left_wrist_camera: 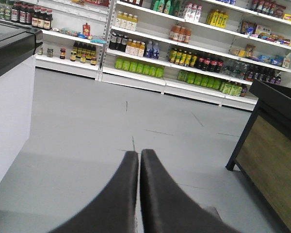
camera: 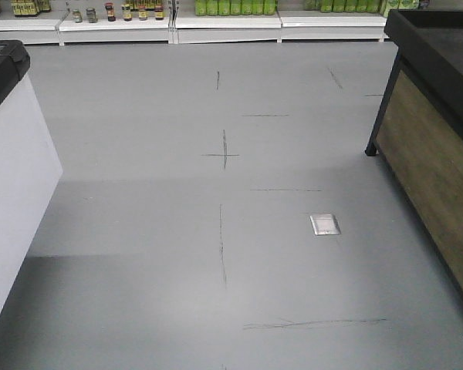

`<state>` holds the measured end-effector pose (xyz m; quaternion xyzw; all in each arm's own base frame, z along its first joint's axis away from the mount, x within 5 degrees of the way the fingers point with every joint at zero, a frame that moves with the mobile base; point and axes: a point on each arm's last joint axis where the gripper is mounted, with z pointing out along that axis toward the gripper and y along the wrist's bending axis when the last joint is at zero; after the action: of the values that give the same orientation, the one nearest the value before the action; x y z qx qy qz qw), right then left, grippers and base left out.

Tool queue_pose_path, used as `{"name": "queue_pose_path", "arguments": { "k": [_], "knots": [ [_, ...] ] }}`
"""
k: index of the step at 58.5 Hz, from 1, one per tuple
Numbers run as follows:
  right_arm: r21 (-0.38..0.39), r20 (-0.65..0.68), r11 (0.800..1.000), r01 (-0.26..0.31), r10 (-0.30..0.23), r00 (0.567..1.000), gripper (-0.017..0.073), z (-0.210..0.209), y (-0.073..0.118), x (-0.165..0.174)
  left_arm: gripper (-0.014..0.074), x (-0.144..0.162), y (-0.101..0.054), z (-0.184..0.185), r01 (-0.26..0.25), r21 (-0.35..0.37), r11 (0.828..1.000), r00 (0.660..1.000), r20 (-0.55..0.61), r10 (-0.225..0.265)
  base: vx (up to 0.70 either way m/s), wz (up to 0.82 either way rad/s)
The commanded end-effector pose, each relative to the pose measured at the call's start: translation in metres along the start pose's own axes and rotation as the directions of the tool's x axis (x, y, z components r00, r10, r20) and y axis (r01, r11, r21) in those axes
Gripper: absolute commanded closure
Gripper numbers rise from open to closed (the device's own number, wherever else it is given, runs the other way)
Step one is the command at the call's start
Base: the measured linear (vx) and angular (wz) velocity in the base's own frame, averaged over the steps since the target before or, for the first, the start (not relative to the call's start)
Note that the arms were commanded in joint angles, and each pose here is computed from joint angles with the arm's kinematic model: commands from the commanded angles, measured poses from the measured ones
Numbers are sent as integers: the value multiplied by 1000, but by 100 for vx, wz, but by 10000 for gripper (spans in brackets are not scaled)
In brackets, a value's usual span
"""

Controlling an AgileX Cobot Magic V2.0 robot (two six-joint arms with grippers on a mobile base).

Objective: Pick three apples into basket with both arms
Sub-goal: 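Drive the base forward along the aisle toward the fruit tables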

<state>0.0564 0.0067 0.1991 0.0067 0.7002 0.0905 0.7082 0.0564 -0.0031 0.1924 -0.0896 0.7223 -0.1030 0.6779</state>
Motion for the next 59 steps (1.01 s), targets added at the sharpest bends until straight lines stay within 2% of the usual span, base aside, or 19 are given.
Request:
{"name": "queue_pose_path", "arguments": {
  "k": [1,59],
  "knots": [
    [-1,74,1000,7,-7,997,564,-1,0,-4,600,-15,-2,-3,12,8,1000,995,101,-13,0,0],
    [-1,74,1000,7,-7,997,564,-1,0,-4,600,-15,-2,-3,12,8,1000,995,101,-13,0,0]
  ]
}}
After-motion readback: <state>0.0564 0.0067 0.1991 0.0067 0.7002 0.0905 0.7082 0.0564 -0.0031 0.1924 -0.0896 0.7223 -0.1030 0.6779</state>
